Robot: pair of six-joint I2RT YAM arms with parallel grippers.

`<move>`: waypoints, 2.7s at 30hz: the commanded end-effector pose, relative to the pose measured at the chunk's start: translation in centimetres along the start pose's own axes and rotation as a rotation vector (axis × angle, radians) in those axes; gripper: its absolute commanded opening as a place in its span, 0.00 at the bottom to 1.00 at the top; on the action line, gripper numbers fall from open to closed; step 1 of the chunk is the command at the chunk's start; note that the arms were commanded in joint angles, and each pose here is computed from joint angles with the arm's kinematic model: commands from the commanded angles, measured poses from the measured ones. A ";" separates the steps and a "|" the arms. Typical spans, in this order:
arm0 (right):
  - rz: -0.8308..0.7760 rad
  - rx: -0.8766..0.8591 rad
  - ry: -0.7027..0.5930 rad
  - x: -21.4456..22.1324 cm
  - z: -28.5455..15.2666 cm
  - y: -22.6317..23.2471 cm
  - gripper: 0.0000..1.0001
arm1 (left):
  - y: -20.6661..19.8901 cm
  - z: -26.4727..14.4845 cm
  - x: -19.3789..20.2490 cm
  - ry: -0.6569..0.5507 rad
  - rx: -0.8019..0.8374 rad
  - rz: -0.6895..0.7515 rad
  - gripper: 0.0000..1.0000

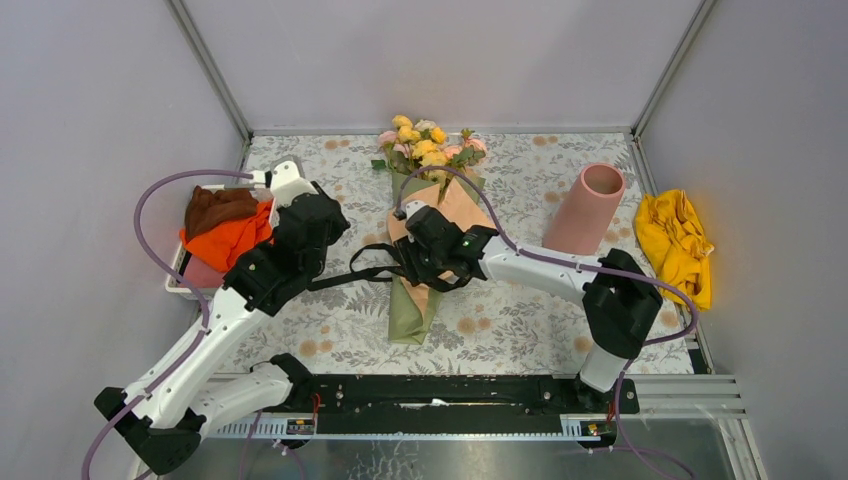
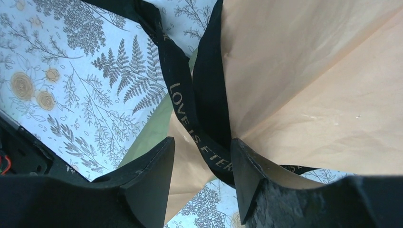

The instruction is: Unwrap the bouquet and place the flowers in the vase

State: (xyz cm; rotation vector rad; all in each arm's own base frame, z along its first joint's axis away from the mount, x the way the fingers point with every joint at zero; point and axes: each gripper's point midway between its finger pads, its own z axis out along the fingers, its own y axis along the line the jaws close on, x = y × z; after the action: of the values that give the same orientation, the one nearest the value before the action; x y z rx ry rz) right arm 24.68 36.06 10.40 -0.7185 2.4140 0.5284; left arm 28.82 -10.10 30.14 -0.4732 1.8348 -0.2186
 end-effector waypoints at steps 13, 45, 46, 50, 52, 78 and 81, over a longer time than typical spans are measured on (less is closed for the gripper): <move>-0.172 0.191 0.034 -0.3 1.5 -0.1 0.41 | 1.2 -0.1 0.2 -0.019 -0.027 -0.002 0.28; 0.181 0.676 -0.214 -0.3 -10.4 -11.2 0.31 | -7.1 4.0 10.4 0.223 0.365 0.042 0.35; 0.185 0.678 -0.206 0.0 -10.4 -11.5 0.32 | -7.0 4.2 10.7 0.229 0.360 0.047 0.35; 0.176 0.658 -0.217 -0.8 -10.5 -11.3 0.33 | -6.1 4.4 10.2 0.212 0.304 0.049 0.35; 0.134 0.564 -0.220 -1.9 -9.5 -9.7 0.40 | -5.2 4.2 9.1 0.181 0.257 0.032 0.35; -0.140 0.290 -0.050 -5.0 2.3 -1.7 0.36 | 0.8 1.3 3.1 0.021 -0.002 -0.032 0.51; -0.142 0.314 -0.066 -5.6 2.2 -2.1 0.23 | 0.7 1.4 3.3 0.027 0.000 -0.028 0.51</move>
State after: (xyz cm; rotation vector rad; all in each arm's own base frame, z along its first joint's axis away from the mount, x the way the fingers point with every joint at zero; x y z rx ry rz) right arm 29.23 36.94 9.23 -0.7536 2.3633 0.1288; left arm 28.98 -11.39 25.98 -0.4651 1.8856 -0.2627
